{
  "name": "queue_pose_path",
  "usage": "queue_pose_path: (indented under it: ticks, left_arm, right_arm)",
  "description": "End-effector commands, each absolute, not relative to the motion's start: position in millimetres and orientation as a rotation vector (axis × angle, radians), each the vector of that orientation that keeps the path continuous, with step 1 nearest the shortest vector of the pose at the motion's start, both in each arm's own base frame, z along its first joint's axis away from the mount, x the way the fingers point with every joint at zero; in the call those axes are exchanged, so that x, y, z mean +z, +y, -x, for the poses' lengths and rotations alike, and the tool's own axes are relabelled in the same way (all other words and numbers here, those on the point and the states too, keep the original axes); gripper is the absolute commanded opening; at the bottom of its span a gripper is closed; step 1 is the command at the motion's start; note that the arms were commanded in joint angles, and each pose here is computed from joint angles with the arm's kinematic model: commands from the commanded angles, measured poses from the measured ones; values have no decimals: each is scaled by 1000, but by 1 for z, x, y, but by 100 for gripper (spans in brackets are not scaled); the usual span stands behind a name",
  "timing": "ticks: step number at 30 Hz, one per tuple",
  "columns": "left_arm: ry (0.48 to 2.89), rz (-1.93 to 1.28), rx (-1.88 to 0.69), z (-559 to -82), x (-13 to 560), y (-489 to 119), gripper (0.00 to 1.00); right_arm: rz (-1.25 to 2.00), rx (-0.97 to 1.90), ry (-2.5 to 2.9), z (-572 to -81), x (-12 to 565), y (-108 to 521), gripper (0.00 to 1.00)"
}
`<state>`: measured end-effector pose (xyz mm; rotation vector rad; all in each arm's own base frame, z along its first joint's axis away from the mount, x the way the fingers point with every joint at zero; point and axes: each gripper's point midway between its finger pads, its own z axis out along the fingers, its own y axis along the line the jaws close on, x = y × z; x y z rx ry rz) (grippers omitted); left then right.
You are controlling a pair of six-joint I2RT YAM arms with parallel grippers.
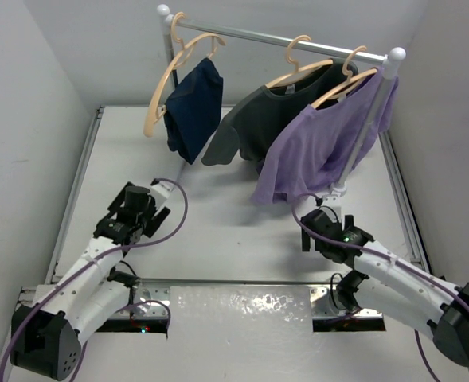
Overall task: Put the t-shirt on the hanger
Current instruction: Reset both arms
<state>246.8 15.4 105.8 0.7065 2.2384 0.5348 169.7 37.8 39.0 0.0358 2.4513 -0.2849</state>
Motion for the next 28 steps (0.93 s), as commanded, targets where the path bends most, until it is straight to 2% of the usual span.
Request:
queue_pose_path:
  ticks: [1,8,15,28]
  left_arm:
    - [2138,-545,575,-263,116,27,100]
    - [2160,-442,491,-265,107,31,100]
    - [2169,-438,454,-263,104,30,100]
    - [2181,-440,446,-262,101,30,100]
  right_arm:
    - [27,-224,2408,-188,43,53,99]
    - [-2,-182,2269,-209,50,58,99]
    - [-83,-272,2266,-208,50,44,99]
    - [-50,-232,2245,-212,46,50,99]
